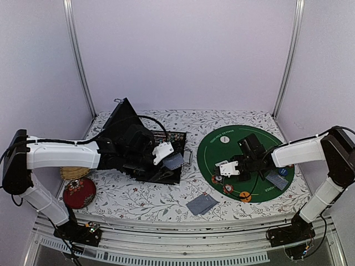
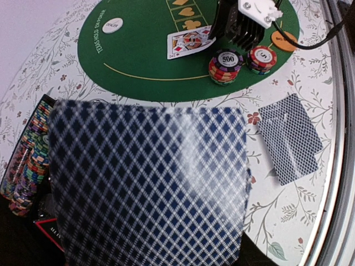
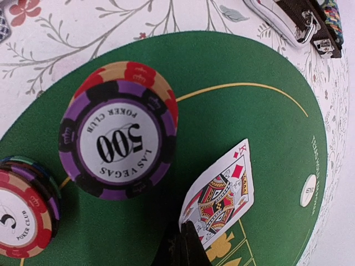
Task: Distribute texas hold em gaming equipment
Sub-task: Flop the poker card in the community card area, then pick up the poker card from the face-down deck piles, then flop the poker card in the community card area.
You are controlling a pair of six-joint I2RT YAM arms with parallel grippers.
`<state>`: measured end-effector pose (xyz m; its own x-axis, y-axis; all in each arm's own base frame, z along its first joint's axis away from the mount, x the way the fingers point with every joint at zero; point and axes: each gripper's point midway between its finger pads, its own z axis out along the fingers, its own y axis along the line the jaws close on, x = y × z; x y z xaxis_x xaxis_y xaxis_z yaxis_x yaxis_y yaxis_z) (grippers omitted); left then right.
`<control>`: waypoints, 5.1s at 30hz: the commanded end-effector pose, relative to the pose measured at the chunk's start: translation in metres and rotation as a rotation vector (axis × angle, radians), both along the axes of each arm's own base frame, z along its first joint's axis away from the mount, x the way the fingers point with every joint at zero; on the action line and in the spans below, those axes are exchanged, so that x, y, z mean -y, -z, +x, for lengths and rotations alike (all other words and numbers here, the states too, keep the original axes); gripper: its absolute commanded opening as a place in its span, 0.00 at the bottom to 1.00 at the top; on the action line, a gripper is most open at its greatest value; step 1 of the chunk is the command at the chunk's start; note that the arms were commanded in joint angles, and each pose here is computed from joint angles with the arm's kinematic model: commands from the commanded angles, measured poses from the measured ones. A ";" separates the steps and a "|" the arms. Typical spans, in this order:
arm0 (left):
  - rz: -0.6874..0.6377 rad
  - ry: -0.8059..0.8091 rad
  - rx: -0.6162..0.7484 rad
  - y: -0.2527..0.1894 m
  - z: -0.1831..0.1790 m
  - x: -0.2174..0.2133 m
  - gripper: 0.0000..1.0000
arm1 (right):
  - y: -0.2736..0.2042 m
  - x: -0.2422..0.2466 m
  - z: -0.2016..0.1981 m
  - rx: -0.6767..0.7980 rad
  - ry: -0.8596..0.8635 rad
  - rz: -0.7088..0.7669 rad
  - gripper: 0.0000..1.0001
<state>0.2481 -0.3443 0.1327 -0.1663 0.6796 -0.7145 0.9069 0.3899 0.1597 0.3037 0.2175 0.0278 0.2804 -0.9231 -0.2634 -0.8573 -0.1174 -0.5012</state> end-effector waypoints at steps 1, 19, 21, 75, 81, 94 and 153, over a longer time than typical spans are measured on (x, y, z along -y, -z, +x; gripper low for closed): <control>-0.014 -0.003 0.016 -0.006 0.003 -0.002 0.52 | -0.003 -0.004 -0.008 0.002 -0.066 0.020 0.02; -0.003 -0.005 0.023 -0.006 0.004 -0.005 0.52 | -0.029 0.002 0.005 0.111 -0.101 -0.036 0.37; -0.001 -0.004 0.023 -0.005 0.004 -0.005 0.52 | -0.045 0.004 0.008 0.148 -0.091 -0.030 0.44; -0.010 -0.009 0.015 -0.004 0.008 0.001 0.51 | -0.156 -0.199 -0.019 -1.063 0.462 0.882 0.36; -0.011 -0.010 0.014 -0.004 0.009 0.002 0.51 | -0.163 -0.195 -0.025 -1.064 0.448 0.874 0.20; -0.007 -0.003 0.016 -0.004 0.009 0.003 0.51 | -0.184 -0.170 -0.018 -0.971 0.489 0.843 0.03; -0.001 -0.021 0.008 0.000 0.005 -0.006 0.52 | 0.011 0.047 0.021 0.033 0.023 -0.117 0.05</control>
<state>0.2490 -0.3399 0.1237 -0.1808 0.6910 -0.6999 0.9039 0.3973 0.1587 0.3306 0.1763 0.0234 0.2549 -0.9493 -0.1842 -0.8414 -0.1239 -0.5260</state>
